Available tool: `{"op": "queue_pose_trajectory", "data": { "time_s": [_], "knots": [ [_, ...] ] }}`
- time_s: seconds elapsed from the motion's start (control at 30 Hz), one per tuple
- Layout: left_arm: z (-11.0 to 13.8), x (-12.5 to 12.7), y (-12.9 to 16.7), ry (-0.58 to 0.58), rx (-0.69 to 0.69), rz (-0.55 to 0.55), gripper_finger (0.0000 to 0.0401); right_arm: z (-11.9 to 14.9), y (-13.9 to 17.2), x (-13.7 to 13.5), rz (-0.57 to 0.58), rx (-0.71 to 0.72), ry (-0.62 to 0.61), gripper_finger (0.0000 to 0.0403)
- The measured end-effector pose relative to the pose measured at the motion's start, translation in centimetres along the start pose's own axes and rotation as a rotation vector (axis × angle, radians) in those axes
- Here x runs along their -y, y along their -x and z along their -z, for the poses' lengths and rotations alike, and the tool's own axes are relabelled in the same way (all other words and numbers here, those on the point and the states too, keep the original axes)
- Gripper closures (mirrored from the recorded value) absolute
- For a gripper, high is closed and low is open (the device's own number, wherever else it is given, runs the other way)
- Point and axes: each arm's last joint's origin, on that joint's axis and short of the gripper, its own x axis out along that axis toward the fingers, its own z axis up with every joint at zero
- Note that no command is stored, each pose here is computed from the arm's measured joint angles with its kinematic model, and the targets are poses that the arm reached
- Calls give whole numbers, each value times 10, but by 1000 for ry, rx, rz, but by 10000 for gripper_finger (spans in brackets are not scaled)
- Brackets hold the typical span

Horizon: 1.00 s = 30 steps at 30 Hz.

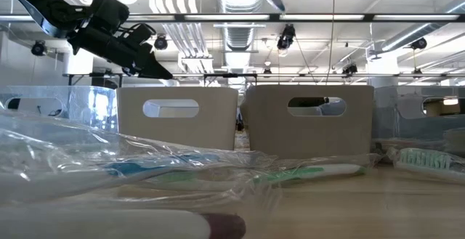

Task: Pick & Place Toothbrushes
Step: Put the blue toothbrush into the gray bin

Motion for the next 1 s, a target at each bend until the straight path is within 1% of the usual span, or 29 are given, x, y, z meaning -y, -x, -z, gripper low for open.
{"op": "queue_pose_trajectory", "data": {
  "time_s": [0.07,0.2,0.3,0.4,0.5,0.7,0.8,1.0],
  "knots": [
    [0,0,0,0,0,0,249,2,0,-2,-19,-15,-66,380],
    [0,0,0,0,0,0,249,9,2,-9,-35,-51,-132,380],
    [0,0,0,0,0,0,249,17,2,-12,-22,-91,-167,380],
    [0,0,0,0,0,0,249,28,-2,-14,21,-123,-202,380],
    [0,0,0,0,0,0,249,37,-8,-17,38,-152,-235,380],
    [0,0,0,0,0,0,249,52,-28,-25,75,-205,-220,380],
    [0,0,0,0,-1,1,249,59,-40,-27,98,-232,-233,380],
    [0,0,0,1,-4,1,249,74,-63,-26,136,-353,-271,380]
  ]
}}
